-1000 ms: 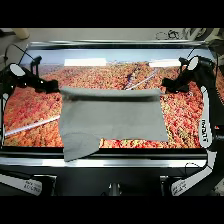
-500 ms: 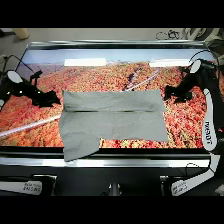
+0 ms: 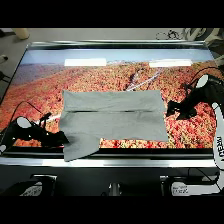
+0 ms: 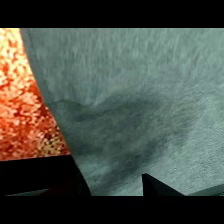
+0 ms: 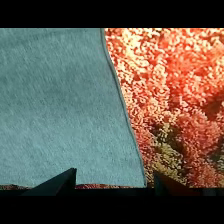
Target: Fold the shirts.
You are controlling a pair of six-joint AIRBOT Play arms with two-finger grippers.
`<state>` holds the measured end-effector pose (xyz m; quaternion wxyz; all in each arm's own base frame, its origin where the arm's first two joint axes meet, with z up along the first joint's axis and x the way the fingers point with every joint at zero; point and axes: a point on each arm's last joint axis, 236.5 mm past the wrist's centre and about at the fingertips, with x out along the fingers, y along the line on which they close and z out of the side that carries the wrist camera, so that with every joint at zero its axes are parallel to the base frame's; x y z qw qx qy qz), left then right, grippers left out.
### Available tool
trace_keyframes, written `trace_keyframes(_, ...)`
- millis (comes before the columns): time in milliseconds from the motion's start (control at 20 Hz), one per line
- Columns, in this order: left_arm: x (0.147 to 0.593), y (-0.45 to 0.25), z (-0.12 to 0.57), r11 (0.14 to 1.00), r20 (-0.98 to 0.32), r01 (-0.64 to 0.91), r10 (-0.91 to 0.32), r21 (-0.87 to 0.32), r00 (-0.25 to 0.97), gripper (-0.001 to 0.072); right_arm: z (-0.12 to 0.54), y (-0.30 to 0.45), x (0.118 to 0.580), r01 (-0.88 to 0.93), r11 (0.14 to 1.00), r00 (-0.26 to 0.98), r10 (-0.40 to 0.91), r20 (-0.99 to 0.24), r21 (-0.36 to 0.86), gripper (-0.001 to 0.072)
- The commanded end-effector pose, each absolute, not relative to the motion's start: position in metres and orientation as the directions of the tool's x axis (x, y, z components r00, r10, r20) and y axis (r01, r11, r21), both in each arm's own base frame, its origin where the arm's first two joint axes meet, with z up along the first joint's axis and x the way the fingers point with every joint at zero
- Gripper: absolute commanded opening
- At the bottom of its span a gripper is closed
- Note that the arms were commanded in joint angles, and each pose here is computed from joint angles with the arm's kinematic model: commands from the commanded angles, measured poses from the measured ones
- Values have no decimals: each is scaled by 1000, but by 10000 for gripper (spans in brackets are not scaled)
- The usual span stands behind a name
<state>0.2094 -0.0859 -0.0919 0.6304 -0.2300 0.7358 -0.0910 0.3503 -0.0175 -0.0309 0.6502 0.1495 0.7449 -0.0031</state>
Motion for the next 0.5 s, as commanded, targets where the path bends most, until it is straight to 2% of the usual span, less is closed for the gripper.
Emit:
trace_keyframes(0,204,-99,-109,865,-882,-238,-466,-441,-60,465,-36,-21,335,225,960,-139,199,-970,165,489)
trace_keyframes(100,210,-103,-112,868,-888,-233,-459,-439,-37,463,-52,-27,314,227,966,-173,166,-971,125,493)
trace_keyframes(150,209,-105,-114,871,-888,-226,-457,-437,-44,422,-62,-26,301,231,966,-193,165,-967,118,499)
trace_keyframes(200,208,-106,-116,872,-888,-223,-456,-435,-53,215,-72,-24,289,231,966,-212,167,-963,117,519)
trace_keyframes(250,208,-107,-116,873,-888,-220,-456,-435,-57,73,-82,-21,278,234,965,-237,175,-956,119,535)
trace_keyframes(300,208,-107,-115,875,-888,-210,-456,-436,-53,23,-90,-15,267,233,963,-258,196,-946,136,537)
trace_keyframes(450,214,-107,-110,877,-889,-185,-456,-443,-31,21,-106,2,260,251,948,-249,260,-933,197,542)
